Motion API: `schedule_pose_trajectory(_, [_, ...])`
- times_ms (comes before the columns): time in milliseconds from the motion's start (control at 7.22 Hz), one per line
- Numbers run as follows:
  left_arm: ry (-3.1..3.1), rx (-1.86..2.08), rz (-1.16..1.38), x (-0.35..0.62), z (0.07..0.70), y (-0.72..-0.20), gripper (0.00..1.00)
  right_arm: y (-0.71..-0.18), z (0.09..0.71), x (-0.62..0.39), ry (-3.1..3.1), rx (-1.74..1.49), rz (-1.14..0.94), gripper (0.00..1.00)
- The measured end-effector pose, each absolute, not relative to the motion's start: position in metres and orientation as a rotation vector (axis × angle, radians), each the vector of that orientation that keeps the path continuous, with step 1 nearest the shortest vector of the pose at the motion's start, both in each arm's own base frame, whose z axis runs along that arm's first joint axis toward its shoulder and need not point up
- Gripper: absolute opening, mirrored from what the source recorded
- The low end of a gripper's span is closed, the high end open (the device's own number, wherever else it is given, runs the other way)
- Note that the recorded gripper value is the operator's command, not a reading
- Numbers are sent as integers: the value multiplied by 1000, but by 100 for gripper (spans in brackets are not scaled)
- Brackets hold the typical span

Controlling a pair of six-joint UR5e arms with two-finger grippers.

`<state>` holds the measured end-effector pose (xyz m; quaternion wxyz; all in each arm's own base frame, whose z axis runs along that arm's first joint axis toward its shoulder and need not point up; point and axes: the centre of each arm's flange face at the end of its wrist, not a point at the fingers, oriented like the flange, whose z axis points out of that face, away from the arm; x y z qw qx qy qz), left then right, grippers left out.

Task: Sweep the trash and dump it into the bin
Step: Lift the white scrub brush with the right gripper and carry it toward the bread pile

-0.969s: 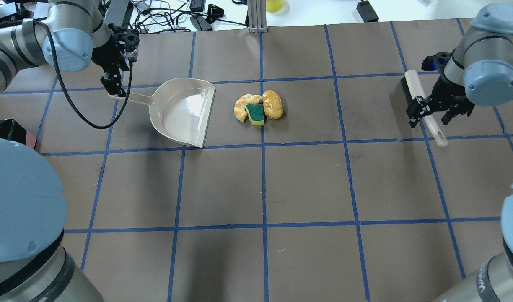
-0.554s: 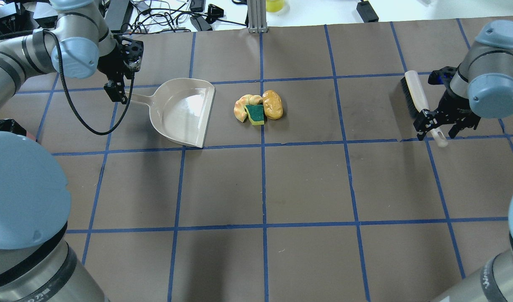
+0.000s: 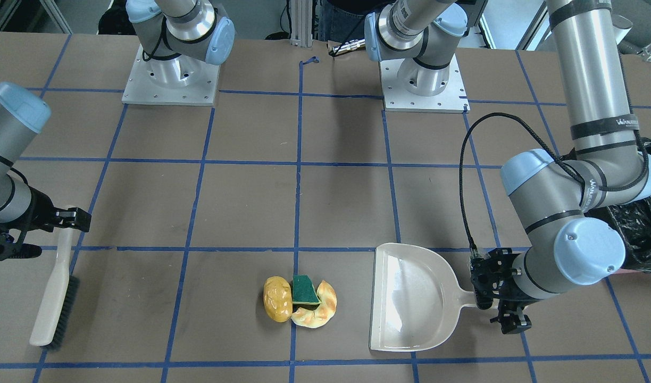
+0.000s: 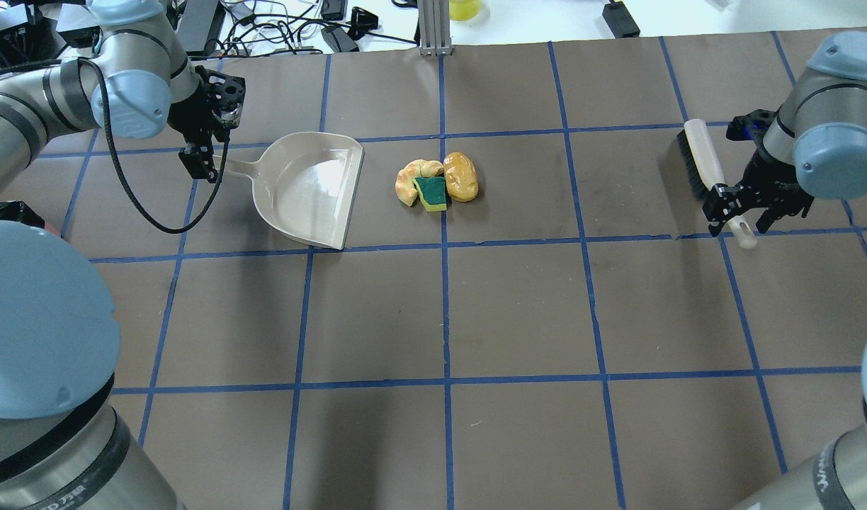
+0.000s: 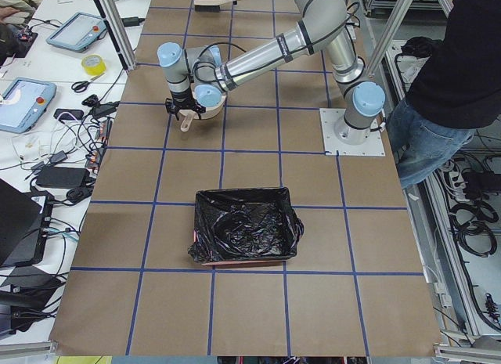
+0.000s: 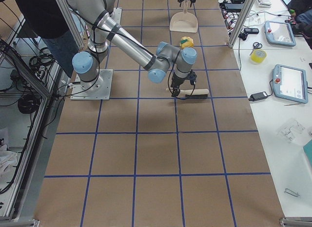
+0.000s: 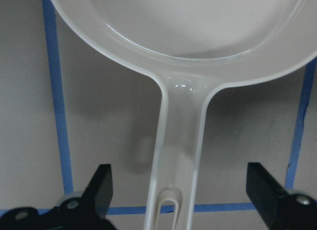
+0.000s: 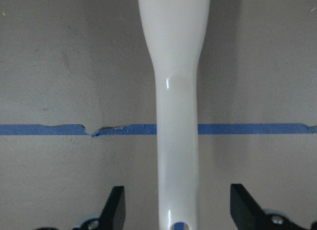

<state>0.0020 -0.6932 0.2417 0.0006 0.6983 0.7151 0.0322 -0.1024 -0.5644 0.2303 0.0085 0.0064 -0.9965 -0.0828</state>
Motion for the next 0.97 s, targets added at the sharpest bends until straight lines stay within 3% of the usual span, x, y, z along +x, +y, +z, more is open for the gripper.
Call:
schedule_pose_trajectory(138, [2250,2193,103,2,238,-692,93,-565,231,-102,-3114,18,-255,26])
schedule_pose_trajectory(415, [2266,2195,118,2,231,-686,83,-565,231,-102,-3114,15,-254,16])
schedule_pose_trajectory(692, [2271,2184,119,2,234,-683,83,-565,232,-103,-3113,12,-252,15])
schedule_pose_trajectory(969, [2270,2179,116,3,237,-682,83,-566,238,-100,-3109,-2,-234,3])
